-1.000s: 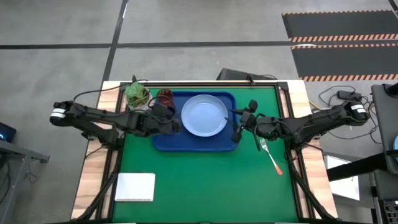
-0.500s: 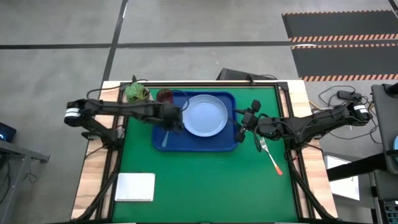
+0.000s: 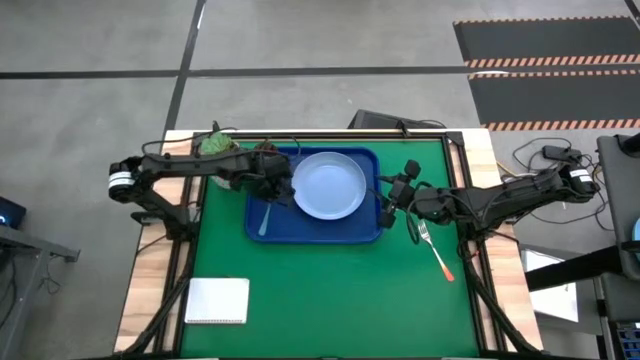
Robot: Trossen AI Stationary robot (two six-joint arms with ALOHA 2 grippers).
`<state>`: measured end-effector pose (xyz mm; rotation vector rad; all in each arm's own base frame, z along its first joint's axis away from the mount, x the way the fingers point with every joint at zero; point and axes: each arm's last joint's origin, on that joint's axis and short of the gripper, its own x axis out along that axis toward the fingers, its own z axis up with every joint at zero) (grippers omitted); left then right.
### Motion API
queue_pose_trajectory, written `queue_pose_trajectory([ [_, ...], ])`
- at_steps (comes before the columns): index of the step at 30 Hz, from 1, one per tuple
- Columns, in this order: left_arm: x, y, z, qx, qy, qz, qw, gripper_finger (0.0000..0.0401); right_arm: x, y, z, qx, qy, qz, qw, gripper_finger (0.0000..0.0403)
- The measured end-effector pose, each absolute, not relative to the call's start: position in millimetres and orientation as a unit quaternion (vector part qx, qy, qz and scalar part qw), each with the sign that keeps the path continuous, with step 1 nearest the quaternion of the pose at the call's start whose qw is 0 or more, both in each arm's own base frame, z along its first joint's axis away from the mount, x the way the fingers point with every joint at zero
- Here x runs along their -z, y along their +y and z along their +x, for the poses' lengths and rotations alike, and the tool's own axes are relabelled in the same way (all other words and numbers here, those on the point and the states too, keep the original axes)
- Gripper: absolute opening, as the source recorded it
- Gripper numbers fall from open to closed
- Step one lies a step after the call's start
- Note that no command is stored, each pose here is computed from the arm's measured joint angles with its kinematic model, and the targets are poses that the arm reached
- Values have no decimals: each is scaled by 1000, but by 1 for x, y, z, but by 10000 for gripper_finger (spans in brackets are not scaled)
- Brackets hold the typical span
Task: Pick and place plate/cup/fork/spoon on tray
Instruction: Put the blue spoon on the blue tray to the left of the blue plate
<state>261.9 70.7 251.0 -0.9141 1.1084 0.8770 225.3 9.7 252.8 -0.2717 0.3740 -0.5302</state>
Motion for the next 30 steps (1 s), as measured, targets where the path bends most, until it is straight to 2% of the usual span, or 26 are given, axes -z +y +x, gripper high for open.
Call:
queue_pose_trajectory([
  [13, -217, 84, 275, -440, 522, -371, 629, 1, -249, 8, 224, 260, 204, -141, 933, 148],
  [17, -212, 89, 276, -451, 525, -368, 621, 13, -249, 8, 224, 260, 204, -141, 933, 146],
  [23, -208, 91, 277, -457, 528, -364, 616, 32, -248, 8, 223, 259, 205, -143, 933, 141],
  [30, -209, 93, 277, -475, 520, -343, 621, 36, -248, 8, 223, 259, 205, -142, 933, 146],
])
